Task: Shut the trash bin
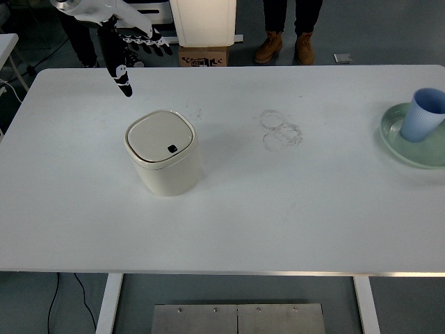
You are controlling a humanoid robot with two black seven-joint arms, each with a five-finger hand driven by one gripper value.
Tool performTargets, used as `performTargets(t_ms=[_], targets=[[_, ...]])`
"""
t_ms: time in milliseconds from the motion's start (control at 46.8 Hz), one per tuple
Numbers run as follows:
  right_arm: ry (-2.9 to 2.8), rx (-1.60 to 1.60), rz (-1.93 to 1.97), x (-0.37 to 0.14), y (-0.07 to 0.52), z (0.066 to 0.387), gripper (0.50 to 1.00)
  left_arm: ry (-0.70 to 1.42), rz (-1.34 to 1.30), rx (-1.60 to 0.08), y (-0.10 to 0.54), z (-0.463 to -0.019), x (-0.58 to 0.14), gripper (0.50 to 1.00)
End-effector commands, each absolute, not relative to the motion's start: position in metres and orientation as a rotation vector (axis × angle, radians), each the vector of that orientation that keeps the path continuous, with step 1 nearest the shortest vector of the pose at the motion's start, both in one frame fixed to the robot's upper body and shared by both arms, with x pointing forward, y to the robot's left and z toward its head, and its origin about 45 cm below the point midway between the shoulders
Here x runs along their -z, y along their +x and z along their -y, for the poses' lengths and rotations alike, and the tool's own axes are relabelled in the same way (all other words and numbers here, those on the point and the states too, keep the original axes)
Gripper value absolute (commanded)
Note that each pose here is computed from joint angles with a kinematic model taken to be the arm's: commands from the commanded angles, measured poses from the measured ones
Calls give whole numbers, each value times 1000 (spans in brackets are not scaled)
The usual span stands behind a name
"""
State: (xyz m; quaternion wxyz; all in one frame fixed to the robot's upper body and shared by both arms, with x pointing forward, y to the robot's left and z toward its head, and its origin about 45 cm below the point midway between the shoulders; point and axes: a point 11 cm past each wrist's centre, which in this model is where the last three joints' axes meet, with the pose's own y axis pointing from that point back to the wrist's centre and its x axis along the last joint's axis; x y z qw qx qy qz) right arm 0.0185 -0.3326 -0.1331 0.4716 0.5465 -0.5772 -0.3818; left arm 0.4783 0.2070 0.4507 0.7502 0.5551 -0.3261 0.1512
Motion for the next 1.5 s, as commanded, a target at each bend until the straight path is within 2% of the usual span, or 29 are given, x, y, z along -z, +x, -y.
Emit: performTargets(t_ms=[0,406,726,1261,1474], targets=[[1338,935,1413,133,18,333,991,1170,701,-383,484,-209,-459,1000],[1338,935,1413,133,18,333,991,961,698,-600,511,-213,-482,1000],[1338,935,1413,133,18,333,991,900,794,-740,526,-223,-496,1000],[1338,935,1413,133,18,333,991,556,817,-1093,545,-243,-545,1000],[1338,935,1413,133,18,333,991,459,726,-1225,547,-277,-554,1000]])
